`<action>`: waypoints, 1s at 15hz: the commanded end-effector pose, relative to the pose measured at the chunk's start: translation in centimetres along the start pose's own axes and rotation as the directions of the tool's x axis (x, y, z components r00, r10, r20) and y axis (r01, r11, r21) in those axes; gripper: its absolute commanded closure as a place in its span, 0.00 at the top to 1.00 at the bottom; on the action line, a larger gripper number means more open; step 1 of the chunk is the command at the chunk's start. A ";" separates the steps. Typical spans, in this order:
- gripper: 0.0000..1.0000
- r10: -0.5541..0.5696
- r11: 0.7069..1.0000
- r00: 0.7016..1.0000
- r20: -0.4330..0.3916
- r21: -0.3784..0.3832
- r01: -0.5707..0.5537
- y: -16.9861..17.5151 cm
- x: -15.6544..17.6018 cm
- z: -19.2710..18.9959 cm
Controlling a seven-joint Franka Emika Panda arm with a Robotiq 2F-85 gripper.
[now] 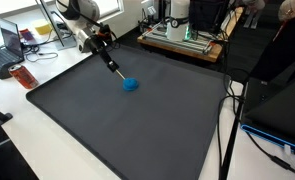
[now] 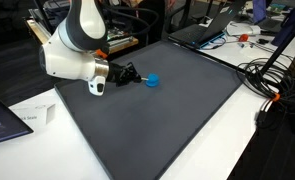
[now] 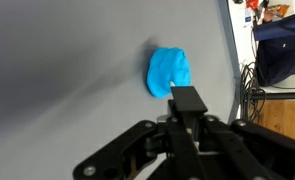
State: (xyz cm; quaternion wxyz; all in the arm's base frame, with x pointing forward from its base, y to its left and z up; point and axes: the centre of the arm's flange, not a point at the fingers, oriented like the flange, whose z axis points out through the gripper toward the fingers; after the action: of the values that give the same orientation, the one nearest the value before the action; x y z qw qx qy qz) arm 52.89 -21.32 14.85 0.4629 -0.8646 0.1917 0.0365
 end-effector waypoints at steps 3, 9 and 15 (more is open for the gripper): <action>0.03 -0.002 1.000 0.998 0.063 0.001 0.002 -1.0 0.9 2.5; 0.03 -0.012 1.000 0.995 0.094 -0.019 0.014 -2.4 1.0 3.8; 0.03 -0.016 1.000 0.998 0.059 -0.026 0.017 -2.6 0.1 1.5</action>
State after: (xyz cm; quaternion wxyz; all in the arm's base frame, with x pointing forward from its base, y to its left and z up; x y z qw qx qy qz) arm 54.77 -18.04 14.79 0.4602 -0.8696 0.1698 0.0565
